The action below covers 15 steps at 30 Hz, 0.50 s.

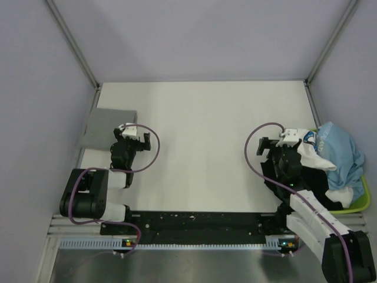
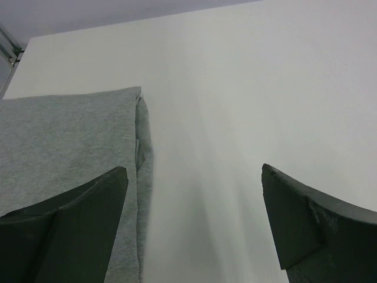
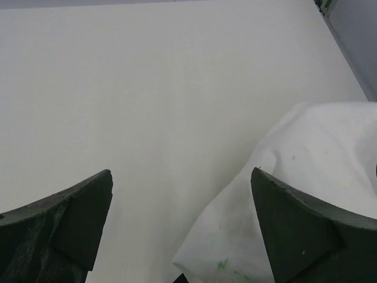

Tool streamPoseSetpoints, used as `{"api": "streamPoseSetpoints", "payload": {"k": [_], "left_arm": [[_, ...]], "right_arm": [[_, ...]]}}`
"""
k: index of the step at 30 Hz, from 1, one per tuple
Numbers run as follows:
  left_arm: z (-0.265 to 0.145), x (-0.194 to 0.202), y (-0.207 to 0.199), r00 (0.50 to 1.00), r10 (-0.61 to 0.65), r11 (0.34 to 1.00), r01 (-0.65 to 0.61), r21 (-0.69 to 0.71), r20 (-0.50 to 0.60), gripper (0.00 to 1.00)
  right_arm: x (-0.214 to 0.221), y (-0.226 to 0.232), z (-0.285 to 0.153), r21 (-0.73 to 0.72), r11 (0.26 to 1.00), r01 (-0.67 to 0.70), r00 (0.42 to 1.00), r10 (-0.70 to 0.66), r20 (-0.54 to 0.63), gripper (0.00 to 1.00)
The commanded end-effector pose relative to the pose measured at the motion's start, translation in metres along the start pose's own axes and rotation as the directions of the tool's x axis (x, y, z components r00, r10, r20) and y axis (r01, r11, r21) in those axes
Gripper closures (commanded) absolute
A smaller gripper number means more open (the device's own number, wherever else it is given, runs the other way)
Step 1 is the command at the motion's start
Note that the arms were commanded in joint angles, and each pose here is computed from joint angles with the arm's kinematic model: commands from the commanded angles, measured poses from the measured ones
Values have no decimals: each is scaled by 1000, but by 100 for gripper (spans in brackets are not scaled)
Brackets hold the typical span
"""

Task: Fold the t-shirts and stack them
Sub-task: Grab crumpled tshirt from bin with the right arm

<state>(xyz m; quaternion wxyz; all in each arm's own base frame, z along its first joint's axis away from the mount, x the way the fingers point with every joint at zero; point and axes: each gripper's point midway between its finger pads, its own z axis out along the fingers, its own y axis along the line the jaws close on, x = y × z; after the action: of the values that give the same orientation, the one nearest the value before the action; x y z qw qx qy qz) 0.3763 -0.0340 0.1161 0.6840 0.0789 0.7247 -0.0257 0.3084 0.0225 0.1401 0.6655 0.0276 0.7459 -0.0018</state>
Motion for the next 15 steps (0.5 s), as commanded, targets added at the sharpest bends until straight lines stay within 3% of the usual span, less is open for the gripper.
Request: {"api": "streamPoseSetpoints", "payload": {"k": [1,3,6,9,11,12,14,15], "left_arm": [[1,-9,3,999,-8,1000,9,-12,44,1],[1,-9,3,999,-8,1000,9,-12,44,1],[2,-10,3,999,-10,1000,10,-12,44,1],[3,-14,4,999,-7,1000,8,-17,53,1],[14,-21,4,1000,-14,1000,14,1,-19,1],[32,-46,3,998,-3,999,5,35,-55,1],[40,-42,-14,956,56,984,-3,178,-289,2],[44,-46,-21,938,61,975,17,221,-341,2]], "right_arm": [[-39,4,3,-7,999,-46,998,46,53,1],[-52,9,4,-21,995,-96,993,97,60,1],[-73,1,4,65,949,-307,950,302,75,1],[-86,12,1,18,963,-270,963,269,4,1],[-97,0,-1,108,955,-275,960,279,-24,1],[-93,-13,-4,192,944,-269,958,283,-52,1],[-87,-36,-15,348,902,-256,948,305,-95,2],[-85,-48,-21,418,870,-262,941,327,-91,3]]}}
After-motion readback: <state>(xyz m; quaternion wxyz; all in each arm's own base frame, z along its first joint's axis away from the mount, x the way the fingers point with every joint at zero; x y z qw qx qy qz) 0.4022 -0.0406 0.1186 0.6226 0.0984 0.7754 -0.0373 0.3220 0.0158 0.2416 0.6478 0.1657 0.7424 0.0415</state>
